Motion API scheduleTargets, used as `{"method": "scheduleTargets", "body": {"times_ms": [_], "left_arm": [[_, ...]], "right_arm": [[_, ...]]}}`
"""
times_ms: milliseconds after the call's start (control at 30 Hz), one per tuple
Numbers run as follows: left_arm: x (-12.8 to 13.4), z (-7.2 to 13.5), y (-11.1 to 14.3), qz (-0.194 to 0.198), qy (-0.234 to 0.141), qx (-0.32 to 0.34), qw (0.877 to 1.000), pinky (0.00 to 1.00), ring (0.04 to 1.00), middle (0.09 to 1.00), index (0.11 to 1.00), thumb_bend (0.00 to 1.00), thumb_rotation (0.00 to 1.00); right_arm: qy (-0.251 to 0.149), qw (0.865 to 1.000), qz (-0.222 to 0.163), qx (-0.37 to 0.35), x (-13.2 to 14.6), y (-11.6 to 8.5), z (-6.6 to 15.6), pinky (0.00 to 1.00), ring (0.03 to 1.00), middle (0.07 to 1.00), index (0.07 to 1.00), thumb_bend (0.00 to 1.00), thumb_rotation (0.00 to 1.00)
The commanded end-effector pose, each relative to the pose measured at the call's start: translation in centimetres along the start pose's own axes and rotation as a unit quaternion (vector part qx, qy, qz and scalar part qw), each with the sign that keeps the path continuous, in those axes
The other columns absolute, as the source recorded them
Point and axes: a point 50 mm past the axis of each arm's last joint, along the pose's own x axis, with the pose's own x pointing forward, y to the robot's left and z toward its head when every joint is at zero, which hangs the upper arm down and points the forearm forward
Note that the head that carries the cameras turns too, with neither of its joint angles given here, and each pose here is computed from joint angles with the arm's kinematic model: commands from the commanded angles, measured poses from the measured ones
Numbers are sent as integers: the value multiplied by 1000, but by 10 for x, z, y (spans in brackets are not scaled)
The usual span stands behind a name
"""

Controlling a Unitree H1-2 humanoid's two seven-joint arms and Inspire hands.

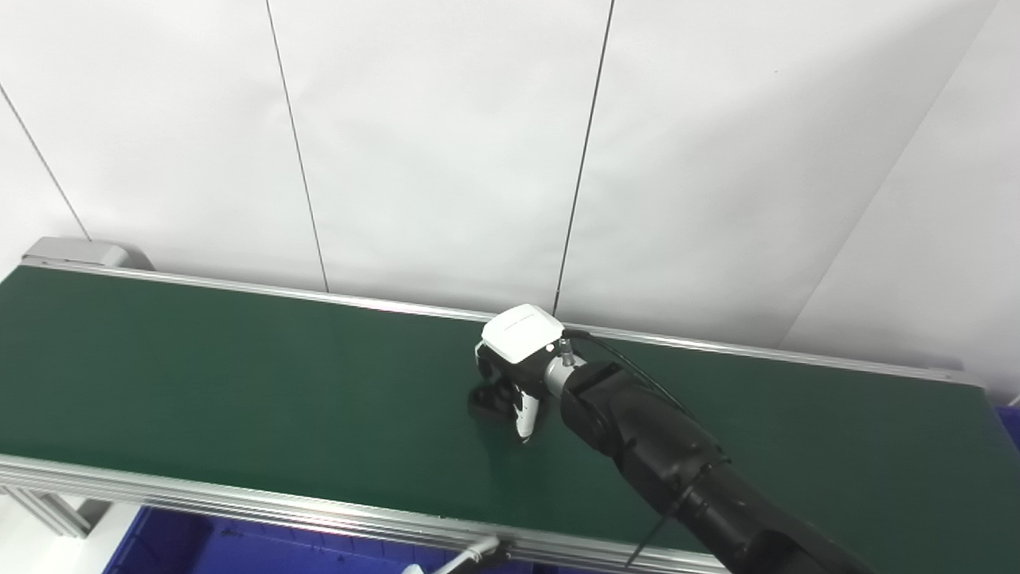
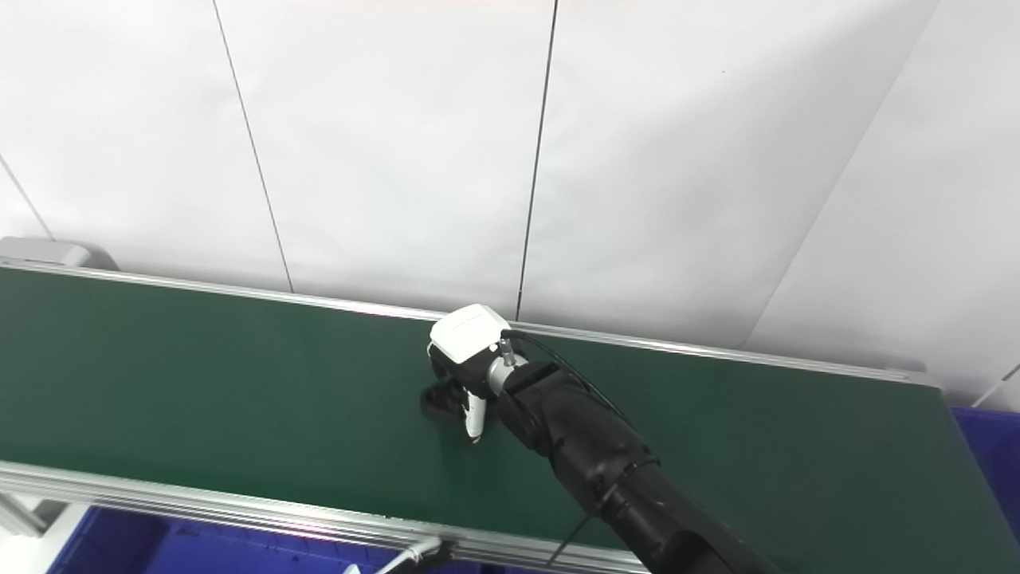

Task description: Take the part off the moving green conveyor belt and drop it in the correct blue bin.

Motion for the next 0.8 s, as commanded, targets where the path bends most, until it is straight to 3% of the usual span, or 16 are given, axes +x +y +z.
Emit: {"method": "scheduleTargets", "body": {"times_ms": [0, 67, 233, 333, 467, 633, 767], "left_arm": [[6, 9, 4, 10, -32, -5, 999, 800, 879, 913, 896, 867, 557], [6, 10, 5, 11, -34, -6, 999, 801, 879, 912, 895, 867, 550], [6, 9, 6, 11, -32, -8, 999, 801, 881, 913, 894, 868, 537], [7, 9, 6, 13, -32, -7, 999, 795, 877, 909, 891, 868, 532], [7, 10, 6, 11, -30, -13, 999, 798, 878, 910, 886, 868, 524], [8, 10, 6, 12, -28, -16, 999, 789, 872, 907, 880, 865, 498], [8, 11, 5, 12, -27, -23, 999, 799, 876, 907, 880, 884, 493]], "right_arm": [[30, 998, -4, -47, -2, 2, -18, 505, 482, 435, 516, 529, 3], [28, 998, -2, -57, -3, 7, -18, 493, 459, 426, 515, 527, 2], [20, 997, -6, -74, -6, 13, -17, 583, 505, 462, 506, 530, 3], [18, 995, -8, -95, -8, 18, -18, 568, 436, 426, 515, 528, 3], [18, 995, -11, -101, -12, 19, -19, 504, 377, 471, 488, 532, 4], [25, 998, -41, -50, -23, 12, -23, 445, 355, 473, 487, 533, 3], [37, 996, -83, 22, -47, -4, -22, 520, 415, 429, 504, 529, 2]]}}
